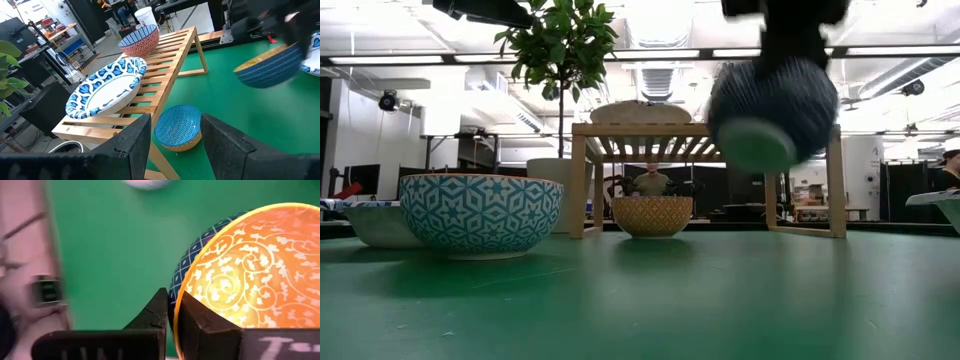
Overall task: Place and stack bowls onto a shelf
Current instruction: Stack the blue patterned bowl on top of the red patterned bowl on the shelf
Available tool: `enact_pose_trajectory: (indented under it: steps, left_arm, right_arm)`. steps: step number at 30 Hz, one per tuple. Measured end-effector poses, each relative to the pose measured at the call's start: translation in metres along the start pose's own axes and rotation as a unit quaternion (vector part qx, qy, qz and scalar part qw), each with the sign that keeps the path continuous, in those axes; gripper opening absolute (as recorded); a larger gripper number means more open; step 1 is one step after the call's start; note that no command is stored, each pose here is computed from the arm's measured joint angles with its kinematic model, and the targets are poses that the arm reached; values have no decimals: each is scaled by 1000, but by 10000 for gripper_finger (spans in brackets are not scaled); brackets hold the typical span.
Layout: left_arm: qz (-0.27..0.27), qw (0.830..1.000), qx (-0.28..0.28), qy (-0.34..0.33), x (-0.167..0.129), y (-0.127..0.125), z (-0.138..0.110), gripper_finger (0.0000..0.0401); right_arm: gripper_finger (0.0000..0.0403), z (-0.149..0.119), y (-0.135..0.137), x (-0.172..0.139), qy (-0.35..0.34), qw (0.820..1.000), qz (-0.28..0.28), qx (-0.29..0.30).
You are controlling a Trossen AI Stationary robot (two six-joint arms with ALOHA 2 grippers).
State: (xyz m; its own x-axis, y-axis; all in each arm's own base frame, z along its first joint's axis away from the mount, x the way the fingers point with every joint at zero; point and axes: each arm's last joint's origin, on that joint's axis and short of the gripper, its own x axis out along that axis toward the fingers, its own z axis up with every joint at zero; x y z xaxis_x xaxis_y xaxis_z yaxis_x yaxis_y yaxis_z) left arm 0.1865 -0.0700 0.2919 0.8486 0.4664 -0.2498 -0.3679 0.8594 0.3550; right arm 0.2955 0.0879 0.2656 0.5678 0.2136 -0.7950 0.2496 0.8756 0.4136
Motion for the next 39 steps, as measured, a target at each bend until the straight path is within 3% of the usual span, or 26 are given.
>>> enact_pose_trajectory:
  steps: [5, 9, 16, 19, 23, 27, 31, 39]
  left_arm:
    - [0, 1000, 0, 0, 0, 0, 0, 155]
    - [0, 1000, 0, 0, 0, 0, 0, 155]
    - [0, 1000, 0, 0, 0, 0, 0, 155]
    - [0, 1000, 0, 0, 0, 0, 0, 155]
    - [0, 1000, 0, 0, 0, 0, 0, 155]
    - [0, 1000, 0, 0, 0, 0, 0, 155]
    - [0, 1000, 1, 0, 0, 0, 0, 155]
    - [0, 1000, 2, 0, 0, 0, 0, 155]
  right_arm:
    - [13, 14, 23, -13, -56, 994, 51, -82]
    - [13, 26, 39, -27, -110, 979, 81, -154]
    - [13, 47, 57, -51, -195, 939, 89, -270]
    - [13, 55, 61, -63, -235, 924, 49, -297]
    - [13, 67, 62, -84, -267, 916, -41, -297]
    - [13, 74, 54, -111, -245, 925, -123, -262]
    - [13, 80, 40, -133, -209, 937, -161, -229]
    - [13, 98, -2, -168, -157, 941, -227, -195]
